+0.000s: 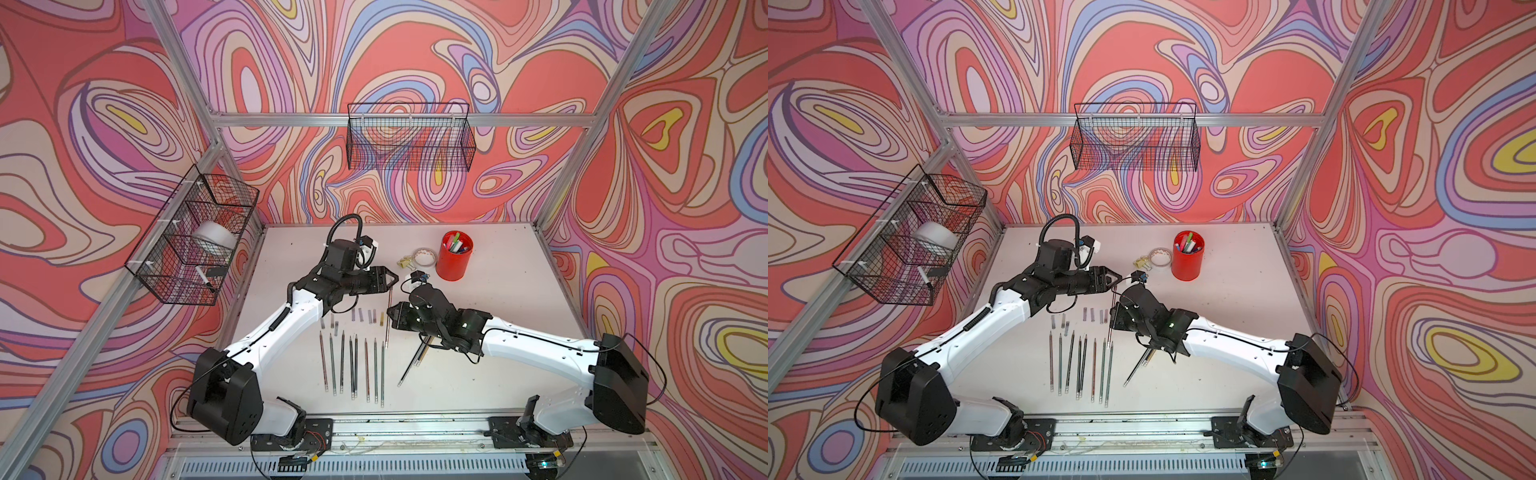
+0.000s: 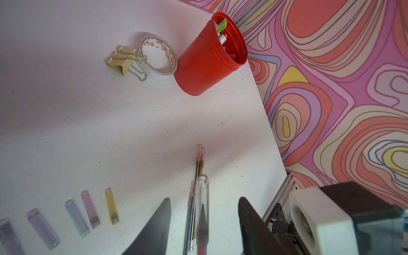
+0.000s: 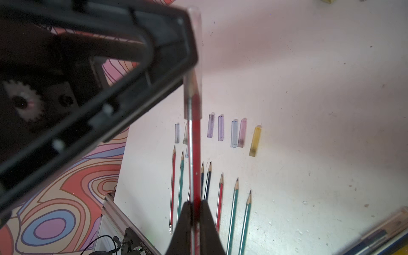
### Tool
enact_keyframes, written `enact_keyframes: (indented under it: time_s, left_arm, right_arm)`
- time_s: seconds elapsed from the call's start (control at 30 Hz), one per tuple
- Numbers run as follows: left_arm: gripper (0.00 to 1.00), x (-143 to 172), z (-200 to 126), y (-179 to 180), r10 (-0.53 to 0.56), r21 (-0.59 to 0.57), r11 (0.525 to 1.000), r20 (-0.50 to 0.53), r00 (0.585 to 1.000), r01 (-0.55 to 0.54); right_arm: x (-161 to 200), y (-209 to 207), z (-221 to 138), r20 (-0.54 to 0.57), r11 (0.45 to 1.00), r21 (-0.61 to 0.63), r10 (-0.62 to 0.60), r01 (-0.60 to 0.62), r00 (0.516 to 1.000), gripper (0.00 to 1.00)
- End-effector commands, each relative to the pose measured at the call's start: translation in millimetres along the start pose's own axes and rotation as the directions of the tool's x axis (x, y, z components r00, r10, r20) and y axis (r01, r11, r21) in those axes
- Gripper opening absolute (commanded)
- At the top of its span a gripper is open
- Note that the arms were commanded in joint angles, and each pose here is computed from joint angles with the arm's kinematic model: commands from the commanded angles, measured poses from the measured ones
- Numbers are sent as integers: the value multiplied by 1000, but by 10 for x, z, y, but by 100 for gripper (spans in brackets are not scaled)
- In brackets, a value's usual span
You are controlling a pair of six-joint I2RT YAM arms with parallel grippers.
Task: Remove the protective cover of the pencils
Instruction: Pick up the pencil from the center of the board, then remove the protective sleeve from the pencil.
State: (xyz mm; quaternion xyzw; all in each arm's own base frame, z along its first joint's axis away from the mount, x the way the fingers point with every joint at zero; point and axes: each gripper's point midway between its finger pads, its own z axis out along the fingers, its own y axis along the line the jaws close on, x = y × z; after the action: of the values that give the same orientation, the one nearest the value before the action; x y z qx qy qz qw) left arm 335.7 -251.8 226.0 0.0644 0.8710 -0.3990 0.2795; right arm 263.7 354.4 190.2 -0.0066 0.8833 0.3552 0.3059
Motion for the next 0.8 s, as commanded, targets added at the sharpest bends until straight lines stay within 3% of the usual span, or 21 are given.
enact_keyframes:
  time_s: [0.0, 0.37, 0.77]
  left_arm:
    - [50, -119, -17, -120, 11, 45, 999, 21, 1000, -12]
    - [51, -100, 26, -127, 3, 63, 998, 1, 1000, -3]
    - [29, -112, 12, -102, 2, 50, 999, 5, 1000, -2]
  right_arm:
    - [-96, 145, 24, 14, 999, -40, -16, 17, 1000, 0]
    - [-65, 333, 64, -16, 992, -126, -24, 22, 1000, 0]
    - [33, 370, 167, -62, 989, -150, -11, 2, 998, 0]
